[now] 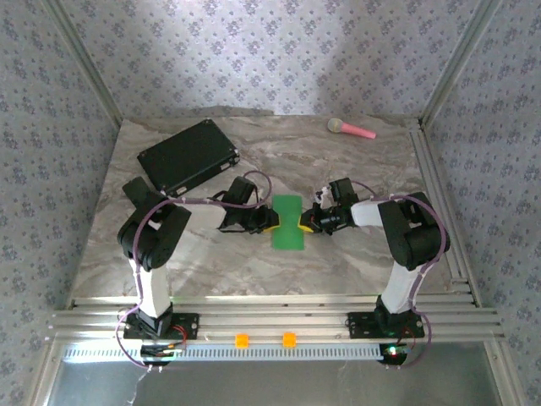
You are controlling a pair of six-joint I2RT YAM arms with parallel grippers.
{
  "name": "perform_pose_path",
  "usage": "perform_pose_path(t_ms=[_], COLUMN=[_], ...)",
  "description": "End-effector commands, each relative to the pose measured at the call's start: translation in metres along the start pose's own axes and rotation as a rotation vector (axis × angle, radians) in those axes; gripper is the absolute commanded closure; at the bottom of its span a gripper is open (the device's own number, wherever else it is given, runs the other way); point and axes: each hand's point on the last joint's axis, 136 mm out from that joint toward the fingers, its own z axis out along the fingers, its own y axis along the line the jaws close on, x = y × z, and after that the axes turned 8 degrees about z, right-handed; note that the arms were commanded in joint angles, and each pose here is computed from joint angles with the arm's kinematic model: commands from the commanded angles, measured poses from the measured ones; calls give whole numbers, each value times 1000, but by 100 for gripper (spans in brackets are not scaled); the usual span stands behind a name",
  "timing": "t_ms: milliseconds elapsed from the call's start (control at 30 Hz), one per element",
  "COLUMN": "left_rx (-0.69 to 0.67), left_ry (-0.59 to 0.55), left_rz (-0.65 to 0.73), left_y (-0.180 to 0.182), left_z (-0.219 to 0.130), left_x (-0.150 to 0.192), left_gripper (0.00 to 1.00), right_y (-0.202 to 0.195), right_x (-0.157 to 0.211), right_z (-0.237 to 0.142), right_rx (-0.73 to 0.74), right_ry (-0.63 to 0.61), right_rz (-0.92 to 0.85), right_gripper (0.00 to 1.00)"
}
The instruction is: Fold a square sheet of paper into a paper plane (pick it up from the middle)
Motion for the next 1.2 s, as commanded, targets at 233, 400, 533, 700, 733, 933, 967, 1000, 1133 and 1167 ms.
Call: perform_pose_path(t_ms=[233, 400, 533, 700, 733, 933, 967, 1000, 1133, 1167], left_rx=[-59, -36, -4, -16, -8, 26, 27, 27, 23, 24], left_ry=[-39, -41, -39, -28, -27, -30, -30, -32, -39, -41], left_rz=[-4, -34, -62, -70, -68, -69, -69, -69, -70, -70], left_y=[6, -1, -7, -10, -13, -23, -23, -24, -24, -24], left_z=[-12, -17, -23, -30, -31, -33, -33, -34, -36, -36], left_x=[1, 4, 8, 10, 10, 6, 5, 5, 5, 4], left_gripper=[98, 99, 99, 98, 98, 98, 98, 98, 98, 98], right_y=[17, 36, 34, 36, 39, 53, 55, 57, 63, 64], right_x=[4, 5, 23, 48, 52, 83, 85, 88, 92, 90], right_z=[-6, -28, -28, -29, -28, -13, -12, -11, -5, -5], right_rx=[-71, -40, 104, 282, 285, 303, 316, 323, 378, 408], right_ry=[11, -67, -150, -243, -269, -377, -395, -405, -473, -500], right_rz=[-59, -227, -495, -884, -956, -1323, -1348, -1375, -1475, -1482], right_gripper=[80, 65, 61, 61, 60, 49, 48, 47, 40, 40])
